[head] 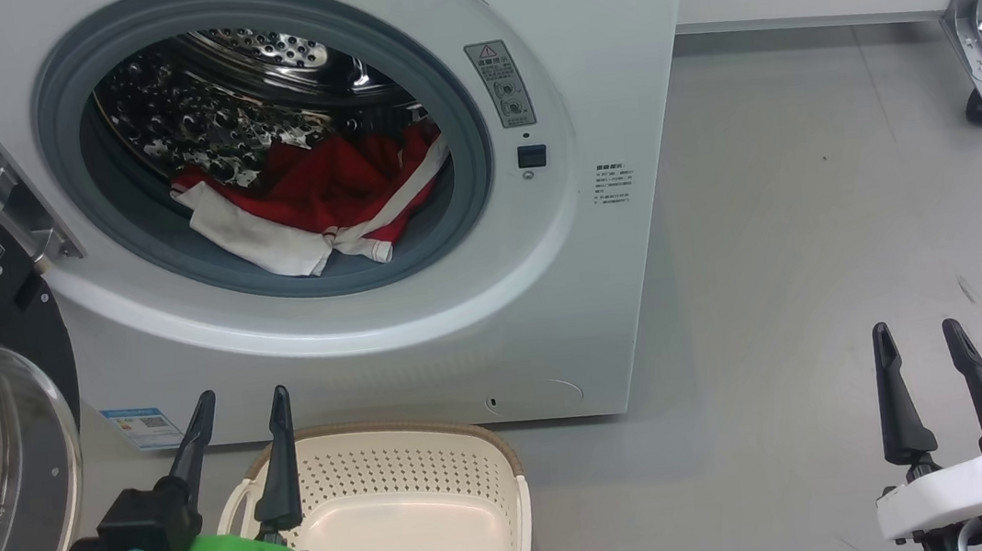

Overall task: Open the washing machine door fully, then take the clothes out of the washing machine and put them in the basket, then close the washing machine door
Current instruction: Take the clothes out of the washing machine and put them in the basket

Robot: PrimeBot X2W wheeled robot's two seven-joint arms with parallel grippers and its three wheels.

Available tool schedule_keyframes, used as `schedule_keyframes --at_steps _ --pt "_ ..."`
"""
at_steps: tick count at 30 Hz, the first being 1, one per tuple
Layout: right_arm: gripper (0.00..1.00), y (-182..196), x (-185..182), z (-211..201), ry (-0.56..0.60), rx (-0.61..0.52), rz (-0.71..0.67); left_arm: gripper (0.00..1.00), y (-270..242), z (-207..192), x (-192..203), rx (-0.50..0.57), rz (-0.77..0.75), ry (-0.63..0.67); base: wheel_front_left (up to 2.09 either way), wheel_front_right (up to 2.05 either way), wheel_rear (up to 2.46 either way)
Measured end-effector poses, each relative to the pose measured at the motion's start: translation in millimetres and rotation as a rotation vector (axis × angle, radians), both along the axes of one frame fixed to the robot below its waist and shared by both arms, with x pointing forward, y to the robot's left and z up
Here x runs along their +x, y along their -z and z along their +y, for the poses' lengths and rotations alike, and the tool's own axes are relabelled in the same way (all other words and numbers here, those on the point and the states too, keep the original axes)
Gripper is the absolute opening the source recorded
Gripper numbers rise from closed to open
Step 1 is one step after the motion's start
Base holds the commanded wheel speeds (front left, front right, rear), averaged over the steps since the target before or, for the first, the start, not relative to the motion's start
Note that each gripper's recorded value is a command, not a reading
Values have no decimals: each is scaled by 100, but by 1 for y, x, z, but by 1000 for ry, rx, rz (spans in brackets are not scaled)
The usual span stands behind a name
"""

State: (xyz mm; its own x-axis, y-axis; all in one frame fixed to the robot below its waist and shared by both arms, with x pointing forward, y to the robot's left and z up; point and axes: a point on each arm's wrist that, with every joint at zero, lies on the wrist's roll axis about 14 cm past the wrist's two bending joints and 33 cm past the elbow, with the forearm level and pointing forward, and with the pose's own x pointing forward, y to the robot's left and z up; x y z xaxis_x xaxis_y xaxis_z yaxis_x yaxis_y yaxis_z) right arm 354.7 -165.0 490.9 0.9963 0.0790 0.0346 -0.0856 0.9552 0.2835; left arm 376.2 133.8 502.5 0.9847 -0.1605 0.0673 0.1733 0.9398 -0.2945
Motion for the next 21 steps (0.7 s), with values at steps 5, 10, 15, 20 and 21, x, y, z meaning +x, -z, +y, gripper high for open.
schedule_keyframes --at_steps 5,10,15,20,21 --pt "100 1 0 0 0 1 2 100 1 0 0 0 2 1 0 0 0" --pt "100 1 0 0 -4 2 2 100 1 -1 0 0 4 1 0 0 0" --pt "100 2 0 1 -6 -2 4 100 2 -1 1 0 5 1 0 0 0" --pt "100 2 0 1 -6 -2 5 100 2 -1 1 0 6 1 0 0 0" --pt "100 2 0 1 -5 -2 5 100 2 -1 1 0 6 2 0 0 0"
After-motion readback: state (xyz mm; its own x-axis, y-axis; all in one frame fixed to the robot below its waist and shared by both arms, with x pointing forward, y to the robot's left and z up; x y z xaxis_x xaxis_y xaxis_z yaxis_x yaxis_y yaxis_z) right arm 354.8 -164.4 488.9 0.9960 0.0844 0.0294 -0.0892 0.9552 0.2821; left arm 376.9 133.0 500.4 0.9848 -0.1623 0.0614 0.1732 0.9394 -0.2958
